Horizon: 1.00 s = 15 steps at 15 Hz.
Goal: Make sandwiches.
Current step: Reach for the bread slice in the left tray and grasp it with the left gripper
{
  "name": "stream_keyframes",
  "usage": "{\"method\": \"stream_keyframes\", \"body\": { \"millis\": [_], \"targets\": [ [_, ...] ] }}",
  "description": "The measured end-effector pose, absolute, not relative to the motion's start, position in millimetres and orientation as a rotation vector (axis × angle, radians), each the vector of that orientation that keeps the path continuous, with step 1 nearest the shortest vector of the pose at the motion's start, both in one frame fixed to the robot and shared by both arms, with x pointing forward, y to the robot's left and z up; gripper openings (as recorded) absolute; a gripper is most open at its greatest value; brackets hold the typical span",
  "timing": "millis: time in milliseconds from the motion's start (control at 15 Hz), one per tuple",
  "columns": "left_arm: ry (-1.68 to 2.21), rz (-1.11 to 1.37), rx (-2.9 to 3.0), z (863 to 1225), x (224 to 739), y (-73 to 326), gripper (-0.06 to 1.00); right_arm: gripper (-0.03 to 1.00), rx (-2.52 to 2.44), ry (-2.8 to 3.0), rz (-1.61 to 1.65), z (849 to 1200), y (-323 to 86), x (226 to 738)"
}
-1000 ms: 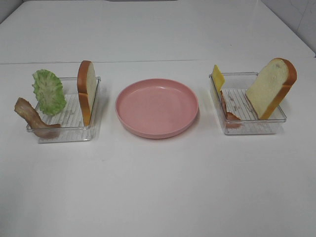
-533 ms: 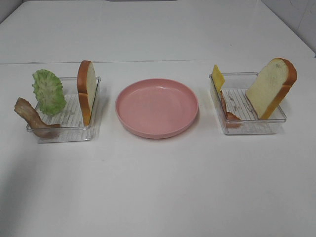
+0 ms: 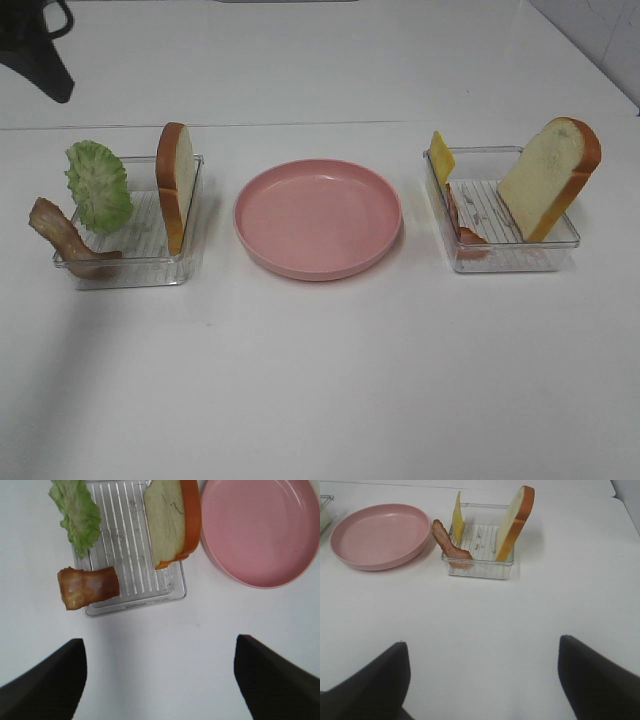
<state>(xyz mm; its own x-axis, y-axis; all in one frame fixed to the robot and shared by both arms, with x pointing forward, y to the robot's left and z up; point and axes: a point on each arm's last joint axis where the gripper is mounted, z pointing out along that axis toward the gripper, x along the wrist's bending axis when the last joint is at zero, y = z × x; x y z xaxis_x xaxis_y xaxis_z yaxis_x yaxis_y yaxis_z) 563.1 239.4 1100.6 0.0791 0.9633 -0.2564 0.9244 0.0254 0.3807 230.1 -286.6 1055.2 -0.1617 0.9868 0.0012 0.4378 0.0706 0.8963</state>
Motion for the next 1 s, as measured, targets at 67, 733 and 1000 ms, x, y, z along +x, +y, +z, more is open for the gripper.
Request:
{"method": "stream_keyframes", "body": {
  "millis": [67,733,1000],
  "targets": [
    [1.873,0.131,1.934,1097.3,574.3,229.4,0.76,0.77,1.431,1.684,1.047,1055.2,-286.6,230.1],
    [1.984,0.325,2.056,1035.8,657.8,150.9,0.76,0.77,1.431,1.684,1.047,1055.2,-286.6,230.1],
    [2.007,0.313,2.053,1019.6,664.8,148.2,0.76,0.77,1.431,1.684,1.047,1055.2,-286.6,230.1]
  ]
}}
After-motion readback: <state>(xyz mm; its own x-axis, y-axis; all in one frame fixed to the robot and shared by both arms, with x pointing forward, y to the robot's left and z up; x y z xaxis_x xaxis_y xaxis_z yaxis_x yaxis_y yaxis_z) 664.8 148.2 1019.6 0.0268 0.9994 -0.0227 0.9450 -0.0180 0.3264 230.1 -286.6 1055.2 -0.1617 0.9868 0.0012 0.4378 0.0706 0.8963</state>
